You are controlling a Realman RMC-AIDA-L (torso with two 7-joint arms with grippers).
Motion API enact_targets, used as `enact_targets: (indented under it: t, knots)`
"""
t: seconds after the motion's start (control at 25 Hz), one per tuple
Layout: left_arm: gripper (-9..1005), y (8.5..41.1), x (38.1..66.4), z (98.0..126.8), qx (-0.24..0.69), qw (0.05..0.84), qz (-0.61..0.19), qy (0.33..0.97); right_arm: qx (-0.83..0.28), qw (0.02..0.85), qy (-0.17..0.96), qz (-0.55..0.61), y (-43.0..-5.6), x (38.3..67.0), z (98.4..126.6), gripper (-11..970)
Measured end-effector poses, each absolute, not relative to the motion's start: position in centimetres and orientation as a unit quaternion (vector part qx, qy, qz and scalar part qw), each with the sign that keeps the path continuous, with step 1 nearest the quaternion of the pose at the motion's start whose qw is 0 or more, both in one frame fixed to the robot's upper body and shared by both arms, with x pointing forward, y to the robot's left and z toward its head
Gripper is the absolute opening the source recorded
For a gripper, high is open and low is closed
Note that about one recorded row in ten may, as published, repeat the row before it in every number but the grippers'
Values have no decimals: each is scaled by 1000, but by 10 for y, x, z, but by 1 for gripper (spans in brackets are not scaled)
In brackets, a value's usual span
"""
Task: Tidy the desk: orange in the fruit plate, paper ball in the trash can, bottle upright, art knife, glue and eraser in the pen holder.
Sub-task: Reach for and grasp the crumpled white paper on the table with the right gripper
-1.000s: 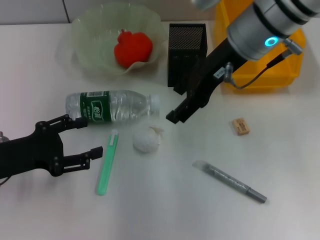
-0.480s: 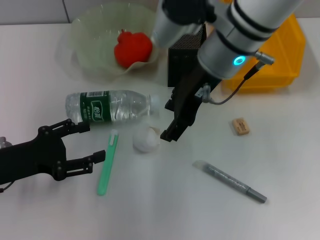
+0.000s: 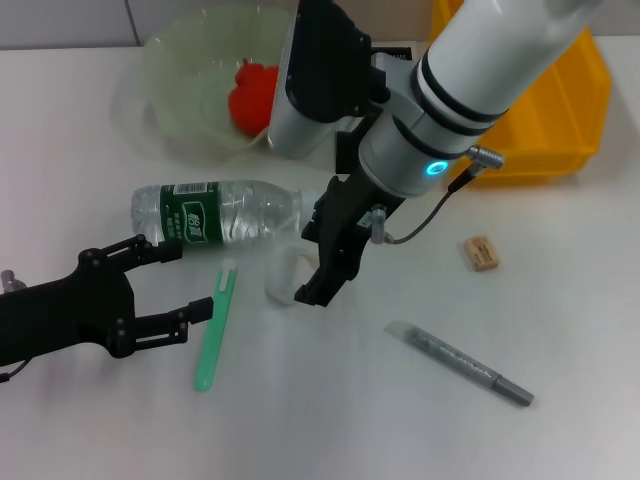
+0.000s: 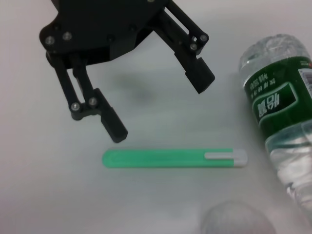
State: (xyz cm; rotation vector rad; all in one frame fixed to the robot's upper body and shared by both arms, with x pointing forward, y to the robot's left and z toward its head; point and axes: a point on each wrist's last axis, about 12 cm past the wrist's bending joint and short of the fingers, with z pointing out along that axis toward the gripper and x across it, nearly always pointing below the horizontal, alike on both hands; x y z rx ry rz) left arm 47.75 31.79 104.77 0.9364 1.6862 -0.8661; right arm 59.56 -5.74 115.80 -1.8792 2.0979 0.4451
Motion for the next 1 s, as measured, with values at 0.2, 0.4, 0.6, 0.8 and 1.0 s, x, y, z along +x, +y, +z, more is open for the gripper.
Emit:
enact_targets:
  t: [0.2,0.4,0.6,0.8,1.0]
  knots:
    - [840,318,478,1048,385,492,-356,695,-655,156,724,150,-54,593,1151,687]
    - [840,319,478,1047,383,492,-354,697,-660,165,718,146,-49,592,1146,684]
    - [840,320,476,1047,381,493,-353,697,-663,167,716,138,-48,590,1139,680]
    - [840,320,476,1047,381,494,-353,698,-666,173,713,133,-46,589,1133,676]
    - [840,320,476,1047,380,494,-353,698,-666,180,712,130,-46,588,1130,672]
